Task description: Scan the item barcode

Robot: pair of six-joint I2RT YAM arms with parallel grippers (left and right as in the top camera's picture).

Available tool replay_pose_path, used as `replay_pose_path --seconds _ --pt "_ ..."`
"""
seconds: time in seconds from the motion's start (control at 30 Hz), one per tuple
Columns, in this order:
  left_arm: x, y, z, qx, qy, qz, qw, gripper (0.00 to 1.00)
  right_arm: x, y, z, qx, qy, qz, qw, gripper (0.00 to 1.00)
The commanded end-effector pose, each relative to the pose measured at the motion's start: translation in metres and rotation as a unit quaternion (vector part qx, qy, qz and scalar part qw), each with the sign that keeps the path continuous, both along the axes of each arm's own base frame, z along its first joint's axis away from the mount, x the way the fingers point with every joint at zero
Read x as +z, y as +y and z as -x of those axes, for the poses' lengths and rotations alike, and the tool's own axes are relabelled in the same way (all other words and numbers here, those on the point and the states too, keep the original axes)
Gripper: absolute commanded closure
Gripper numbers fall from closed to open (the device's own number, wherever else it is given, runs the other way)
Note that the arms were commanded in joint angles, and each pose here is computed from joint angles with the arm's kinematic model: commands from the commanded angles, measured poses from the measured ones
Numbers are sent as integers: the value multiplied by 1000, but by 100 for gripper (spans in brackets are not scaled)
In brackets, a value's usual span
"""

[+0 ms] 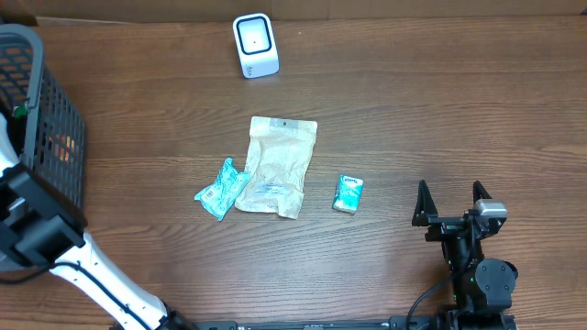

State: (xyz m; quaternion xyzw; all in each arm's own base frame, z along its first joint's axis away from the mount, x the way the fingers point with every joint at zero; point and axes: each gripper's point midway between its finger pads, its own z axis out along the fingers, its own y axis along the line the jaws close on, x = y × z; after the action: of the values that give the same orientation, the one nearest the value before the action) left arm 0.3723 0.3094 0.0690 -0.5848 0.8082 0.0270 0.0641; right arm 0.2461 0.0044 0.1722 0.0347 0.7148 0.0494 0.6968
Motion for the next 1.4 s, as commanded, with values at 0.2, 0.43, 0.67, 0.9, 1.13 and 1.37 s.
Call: replay_pose_path --seconds 0.2,0.43,0.67,0.9,1.13,1.37 --pt "42 9 9 10 -19 -35 999 96 -3 -1 0 -4 0 3 1000 1" --pt "2 0 -5 -4 -8 -3 1000 0 -3 -1 0 -3 0 3 1000 0" --pt "-40 -8 -6 -10 26 22 999 4 -3 -1 0 -3 0 3 1000 1" --pt "-53 -11 -5 -12 37 31 999 66 -3 -1 0 -3 0 3 1000 0" --pt "-52 -12 4 -8 49 41 998 96 -3 -1 0 -3 0 3 1000 0" --pt "-12 -4 8 2 45 40 998 96 -3 -1 0 -3 0 3 1000 0"
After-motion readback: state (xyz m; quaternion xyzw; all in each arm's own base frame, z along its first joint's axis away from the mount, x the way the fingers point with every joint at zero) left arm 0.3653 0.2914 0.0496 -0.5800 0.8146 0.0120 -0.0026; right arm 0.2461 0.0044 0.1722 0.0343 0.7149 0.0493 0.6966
